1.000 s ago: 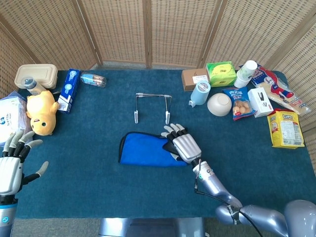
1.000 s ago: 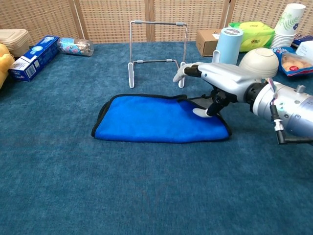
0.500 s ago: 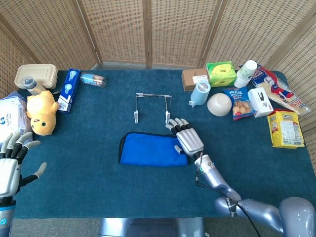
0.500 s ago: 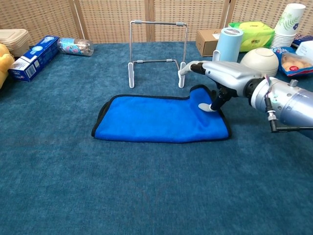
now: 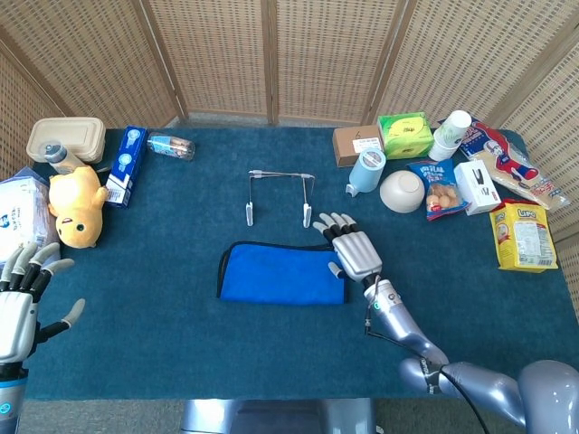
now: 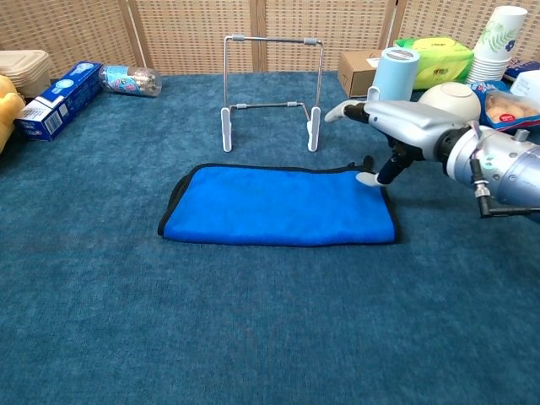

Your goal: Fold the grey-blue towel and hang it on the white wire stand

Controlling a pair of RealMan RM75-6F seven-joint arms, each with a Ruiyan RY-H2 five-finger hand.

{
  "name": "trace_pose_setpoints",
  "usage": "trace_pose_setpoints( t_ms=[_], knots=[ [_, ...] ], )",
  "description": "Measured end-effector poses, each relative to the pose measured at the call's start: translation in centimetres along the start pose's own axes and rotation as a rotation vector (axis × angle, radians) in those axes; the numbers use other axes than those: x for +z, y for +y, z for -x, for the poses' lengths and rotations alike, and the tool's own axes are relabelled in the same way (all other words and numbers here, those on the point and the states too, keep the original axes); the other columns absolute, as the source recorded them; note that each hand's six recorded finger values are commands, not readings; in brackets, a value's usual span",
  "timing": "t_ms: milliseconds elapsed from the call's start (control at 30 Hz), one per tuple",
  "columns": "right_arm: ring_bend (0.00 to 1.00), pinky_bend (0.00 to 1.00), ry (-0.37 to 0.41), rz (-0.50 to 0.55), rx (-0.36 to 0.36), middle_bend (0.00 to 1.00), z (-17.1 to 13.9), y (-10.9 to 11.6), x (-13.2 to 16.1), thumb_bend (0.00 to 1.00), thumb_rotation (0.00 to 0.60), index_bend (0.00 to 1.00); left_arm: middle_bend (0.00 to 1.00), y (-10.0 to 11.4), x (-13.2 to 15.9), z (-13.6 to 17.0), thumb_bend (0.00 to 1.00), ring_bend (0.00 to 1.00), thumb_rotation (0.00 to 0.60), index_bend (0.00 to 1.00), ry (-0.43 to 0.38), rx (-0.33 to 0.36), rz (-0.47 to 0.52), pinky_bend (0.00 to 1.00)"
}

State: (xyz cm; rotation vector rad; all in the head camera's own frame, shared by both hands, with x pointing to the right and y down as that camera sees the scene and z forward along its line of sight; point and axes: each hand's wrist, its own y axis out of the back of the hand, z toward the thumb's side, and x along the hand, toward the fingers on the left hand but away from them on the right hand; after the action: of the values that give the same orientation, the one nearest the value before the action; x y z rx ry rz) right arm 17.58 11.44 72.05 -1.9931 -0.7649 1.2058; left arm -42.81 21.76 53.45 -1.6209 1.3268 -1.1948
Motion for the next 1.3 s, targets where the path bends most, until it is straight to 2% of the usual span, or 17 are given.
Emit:
trace_pose_setpoints(
  t_ms=[233, 533, 867, 1133, 1300],
  knots=[
    [0.0, 0.02, -0.028, 0.012, -0.025, 0.05, -1.2, 0.9, -1.2, 0.32, 0.6, 0.09, 0.16, 0.0, -0.3, -0.1, 0.37, 0.0, 0.6, 0.29, -0.014, -0.011, -0.051, 0.0],
    [0.0, 0.02, -0.048, 0.045, -0.078, 0.05, -4.6, 3.8, -2.3, 0.33, 0.6, 0.1, 0.17, -1.5, -0.1, -1.3, 0.37, 0.0, 0.6, 0.29, -0.093, -0.079, -0.152, 0.0],
    [0.0, 0.02, -0.134, 0.058, -0.155, 0.05, -10.8, 8.1, -5.0, 0.32, 0.6, 0.1, 0.19, -4.0, 0.4, -3.5, 0.37, 0.0, 0.6, 0.3, -0.22, -0.115, -0.256, 0.0],
    [0.0, 0.02, -0.188, 0.071, -0.198, 0.05, -15.2, 9.4, -6.7, 0.32, 0.6, 0.1, 0.18, -6.1, 0.9, -5.6, 0.34, 0.01, 0.6, 0.28, -0.342, -0.109, -0.338, 0.0],
    [0.0, 0.02, -0.22, 0.074, -0.212, 0.05, -17.0, 9.7, -7.4, 0.32, 0.6, 0.1, 0.16, -8.1, 1.9, -7.2, 0.29, 0.0, 0.6, 0.26, -0.431, -0.14, -0.355, 0.0]
  ],
)
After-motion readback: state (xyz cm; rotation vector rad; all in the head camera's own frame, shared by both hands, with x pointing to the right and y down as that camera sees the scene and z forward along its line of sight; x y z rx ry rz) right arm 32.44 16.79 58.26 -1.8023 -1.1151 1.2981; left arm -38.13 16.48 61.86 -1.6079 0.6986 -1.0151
